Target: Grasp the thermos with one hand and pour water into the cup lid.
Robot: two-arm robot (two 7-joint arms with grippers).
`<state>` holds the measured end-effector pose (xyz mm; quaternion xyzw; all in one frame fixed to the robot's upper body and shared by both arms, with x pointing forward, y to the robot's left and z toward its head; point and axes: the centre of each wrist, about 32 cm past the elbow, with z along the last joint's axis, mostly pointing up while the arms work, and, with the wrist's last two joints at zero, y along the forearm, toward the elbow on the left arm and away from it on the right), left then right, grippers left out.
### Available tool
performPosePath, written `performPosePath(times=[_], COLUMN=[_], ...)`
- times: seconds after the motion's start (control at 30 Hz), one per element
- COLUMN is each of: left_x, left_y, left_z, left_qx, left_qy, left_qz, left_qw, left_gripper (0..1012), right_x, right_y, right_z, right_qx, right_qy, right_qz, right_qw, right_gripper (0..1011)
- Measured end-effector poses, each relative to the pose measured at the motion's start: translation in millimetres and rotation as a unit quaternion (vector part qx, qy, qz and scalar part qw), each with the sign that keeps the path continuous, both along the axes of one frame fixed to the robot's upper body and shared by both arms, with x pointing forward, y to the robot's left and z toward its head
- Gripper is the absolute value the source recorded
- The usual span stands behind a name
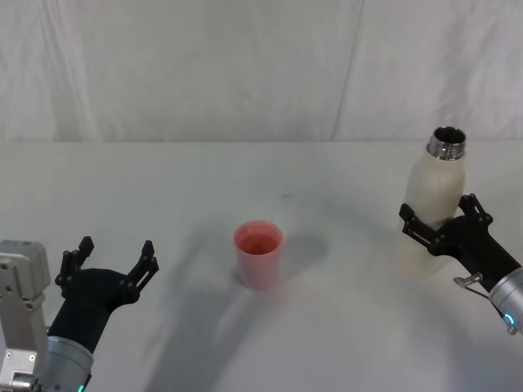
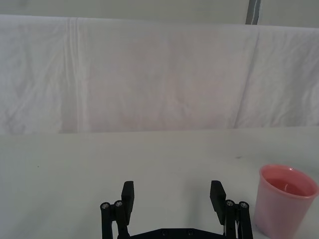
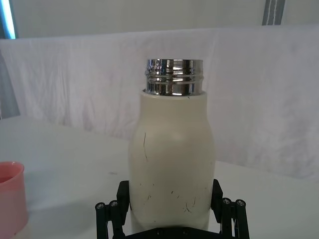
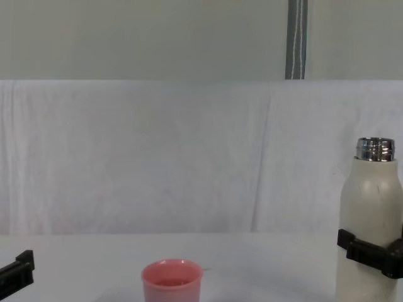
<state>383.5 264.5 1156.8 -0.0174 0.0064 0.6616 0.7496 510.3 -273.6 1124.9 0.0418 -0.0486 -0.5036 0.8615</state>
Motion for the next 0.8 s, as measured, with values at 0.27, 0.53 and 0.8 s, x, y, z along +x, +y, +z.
performPosePath(times=[0.27,0.53,0.8], left_x=[0.0,0.0,0.0], left_y=[0.0,0.0,0.0], left_z=[0.0,0.0,0.0], left_qx=[0.000,0.000,0.000], left_qy=[0.000,0.000,0.000], left_qz=[0.000,0.000,0.000], left_qw=[1.0000,1.0000,1.0000], left_gripper=[1001,1001,1001], right_x=[-1.9,-3.8,-6.0], right_y=[0.0,0.3,0.1], right_z=[-0.7,0.3,0.1], right_qx=[0.006,0.004,0.003], right_qy=[-0.003,-0.007,-0.005], right_qz=[-0.002,-0.006,-0.006], right_qw=[1.0000,1.0000,1.0000], right_gripper=[1000,1000,1000])
